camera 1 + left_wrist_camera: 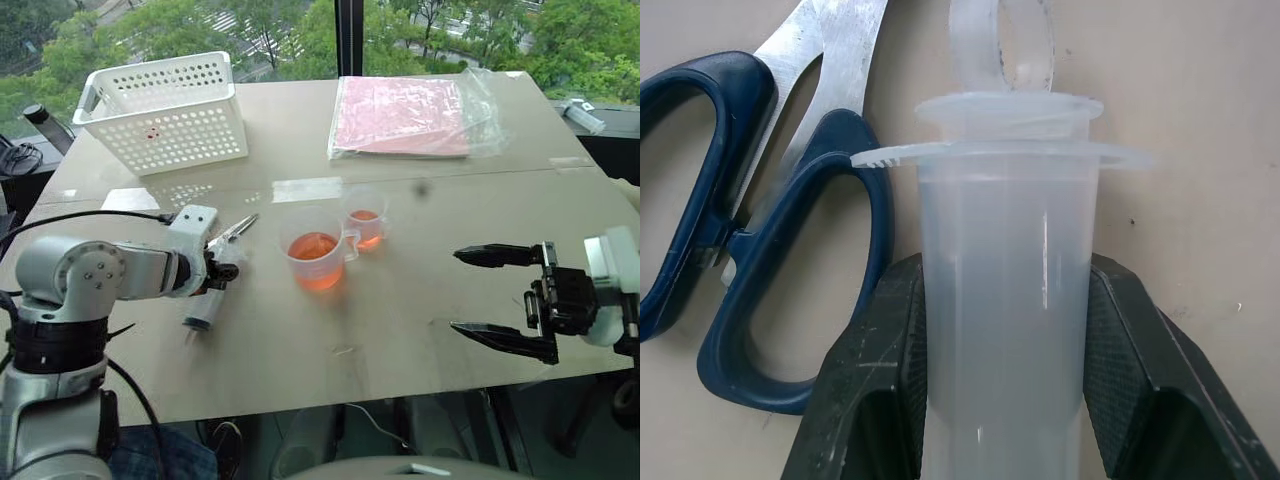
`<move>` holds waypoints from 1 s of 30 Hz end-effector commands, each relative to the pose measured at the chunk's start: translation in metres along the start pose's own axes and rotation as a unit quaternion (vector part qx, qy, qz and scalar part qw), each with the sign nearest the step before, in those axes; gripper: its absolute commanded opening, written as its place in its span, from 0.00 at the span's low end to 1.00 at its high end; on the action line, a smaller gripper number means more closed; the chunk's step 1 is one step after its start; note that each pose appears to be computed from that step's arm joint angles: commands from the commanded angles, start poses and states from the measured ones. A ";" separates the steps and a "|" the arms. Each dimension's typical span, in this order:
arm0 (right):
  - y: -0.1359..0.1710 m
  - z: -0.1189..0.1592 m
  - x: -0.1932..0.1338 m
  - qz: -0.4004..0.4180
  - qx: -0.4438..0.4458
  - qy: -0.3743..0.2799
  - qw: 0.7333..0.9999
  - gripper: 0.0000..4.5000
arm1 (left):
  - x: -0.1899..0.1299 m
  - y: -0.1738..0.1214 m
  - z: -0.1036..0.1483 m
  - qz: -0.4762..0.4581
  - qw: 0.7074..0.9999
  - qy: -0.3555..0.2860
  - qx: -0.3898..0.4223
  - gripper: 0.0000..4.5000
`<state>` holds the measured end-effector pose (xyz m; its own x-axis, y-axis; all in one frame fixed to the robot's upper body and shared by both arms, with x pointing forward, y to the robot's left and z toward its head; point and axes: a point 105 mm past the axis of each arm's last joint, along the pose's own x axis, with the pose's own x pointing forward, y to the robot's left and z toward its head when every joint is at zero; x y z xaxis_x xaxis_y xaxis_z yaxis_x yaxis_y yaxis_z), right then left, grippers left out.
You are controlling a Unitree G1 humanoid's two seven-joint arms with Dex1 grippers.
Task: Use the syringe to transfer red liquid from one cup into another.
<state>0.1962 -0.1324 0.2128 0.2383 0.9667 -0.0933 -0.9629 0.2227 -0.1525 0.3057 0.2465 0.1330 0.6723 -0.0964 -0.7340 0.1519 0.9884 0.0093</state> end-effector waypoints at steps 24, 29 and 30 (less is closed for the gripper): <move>-0.057 0.074 0.023 -0.060 0.005 -0.146 0.987 1.00 | -0.114 -0.089 0.122 -0.422 0.757 -0.484 0.123 0.32; -0.070 0.086 0.030 -0.085 -0.004 -0.172 0.981 1.00 | -0.095 -0.103 0.117 -0.464 0.742 -0.464 0.140 0.32; -0.072 0.089 0.031 -0.090 -0.005 -0.178 0.980 1.00 | -0.093 -0.105 0.116 -0.470 0.737 -0.464 0.144 0.32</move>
<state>0.2601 -0.1067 0.2959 0.3296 0.9116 0.2458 -0.9243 0.3646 -0.1126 0.3140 0.1404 0.2699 0.4062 -0.8814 0.2411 0.9113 0.4104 -0.0348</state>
